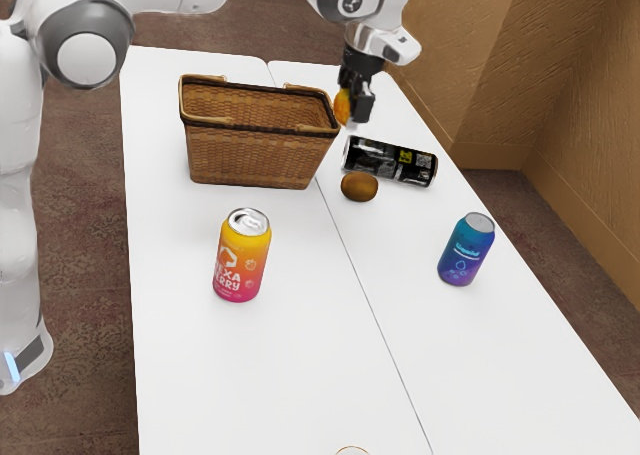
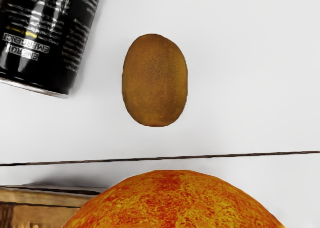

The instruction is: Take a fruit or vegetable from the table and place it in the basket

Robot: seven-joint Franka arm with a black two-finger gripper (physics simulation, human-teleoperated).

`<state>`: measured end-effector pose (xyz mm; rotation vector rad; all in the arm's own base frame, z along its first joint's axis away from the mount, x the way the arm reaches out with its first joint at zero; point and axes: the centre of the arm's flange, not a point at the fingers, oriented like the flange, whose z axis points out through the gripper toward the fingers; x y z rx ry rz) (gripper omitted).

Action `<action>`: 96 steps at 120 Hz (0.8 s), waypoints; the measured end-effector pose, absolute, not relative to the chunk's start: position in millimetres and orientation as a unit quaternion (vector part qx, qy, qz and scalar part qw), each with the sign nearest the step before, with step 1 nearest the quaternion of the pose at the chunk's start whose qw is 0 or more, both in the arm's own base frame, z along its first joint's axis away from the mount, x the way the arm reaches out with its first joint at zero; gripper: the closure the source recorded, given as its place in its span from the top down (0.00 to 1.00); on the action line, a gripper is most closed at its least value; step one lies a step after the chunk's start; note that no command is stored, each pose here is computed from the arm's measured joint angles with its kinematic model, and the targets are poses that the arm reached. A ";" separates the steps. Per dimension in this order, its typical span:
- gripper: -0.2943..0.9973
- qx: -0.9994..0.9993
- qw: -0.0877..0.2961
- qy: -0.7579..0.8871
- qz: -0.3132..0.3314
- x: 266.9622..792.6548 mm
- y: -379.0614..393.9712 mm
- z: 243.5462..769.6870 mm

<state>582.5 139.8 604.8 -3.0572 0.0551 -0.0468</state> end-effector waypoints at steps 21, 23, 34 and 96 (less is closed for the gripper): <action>0.46 -0.999 0.041 0.013 -0.007 537.0 155.0 611.0; 0.46 -0.999 0.040 0.011 -0.006 531.6 157.6 610.0; 0.46 -0.999 0.038 -0.003 -0.006 511.6 184.0 604.4; 0.73 -0.999 0.043 0.026 -0.016 500.8 216.4 599.9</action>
